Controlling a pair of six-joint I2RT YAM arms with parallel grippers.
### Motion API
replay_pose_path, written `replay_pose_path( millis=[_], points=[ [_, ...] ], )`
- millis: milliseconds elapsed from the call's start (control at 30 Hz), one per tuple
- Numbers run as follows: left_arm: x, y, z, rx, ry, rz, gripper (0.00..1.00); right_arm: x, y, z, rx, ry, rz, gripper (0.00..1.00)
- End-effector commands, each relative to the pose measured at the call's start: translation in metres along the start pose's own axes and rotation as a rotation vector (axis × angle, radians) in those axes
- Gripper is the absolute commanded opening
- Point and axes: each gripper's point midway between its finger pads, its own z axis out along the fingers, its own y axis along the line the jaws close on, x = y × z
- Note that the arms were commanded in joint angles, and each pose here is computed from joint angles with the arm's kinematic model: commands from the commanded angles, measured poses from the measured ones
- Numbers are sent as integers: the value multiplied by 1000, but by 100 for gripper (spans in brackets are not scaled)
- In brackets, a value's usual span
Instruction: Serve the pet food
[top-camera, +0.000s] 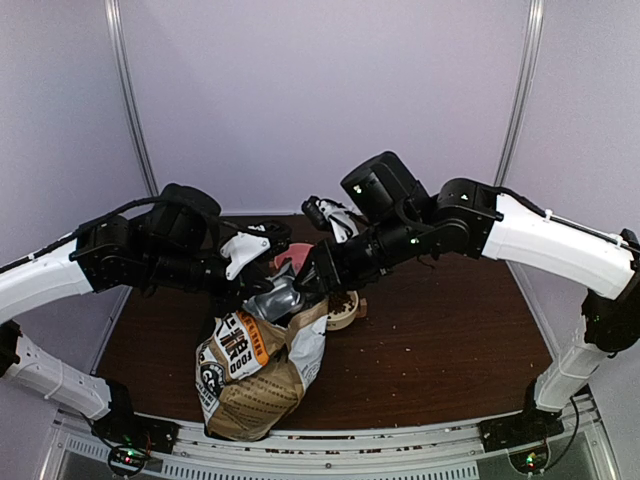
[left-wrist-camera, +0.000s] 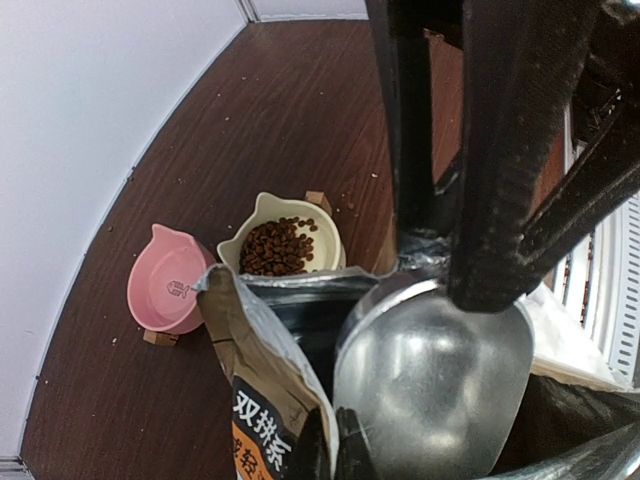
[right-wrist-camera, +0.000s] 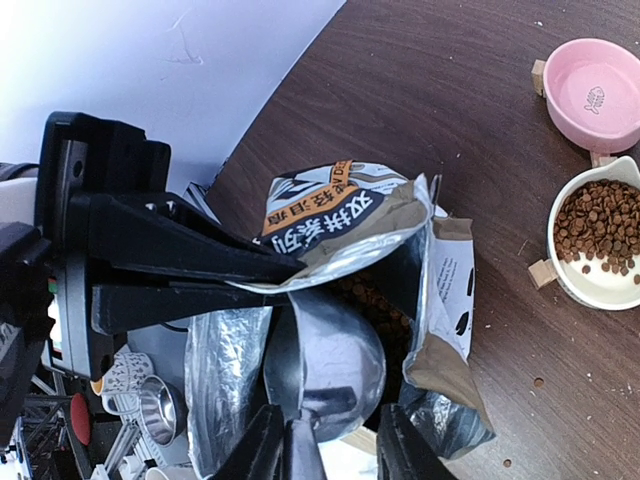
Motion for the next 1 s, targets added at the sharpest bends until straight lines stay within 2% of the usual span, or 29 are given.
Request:
replay_pose_path(
  millis=[0, 233, 500, 767, 933, 967],
  points=[
    [-4, -1, -3, 18, -11, 5, 0, -20, 14, -14, -53, -63, 2, 34],
    [-3, -2, -4, 21, -12, 5, 0, -19, 11, -12, -56, -44, -2, 34],
    [-3, -1, -4, 17, -10, 5, 0, -14, 12, -6, -64, -9, -10, 17],
    [-4, 0, -4, 14, -11, 2, 0, -7, 12, -1, -77, 23, -6, 16],
    [-5, 2, -5, 2, -14, -13, 0, -10, 13, -4, -78, 5, -1, 0],
    [-6, 4, -7, -12, -16, -33, 0, -11, 14, -6, -78, -3, 0, 0]
  ],
)
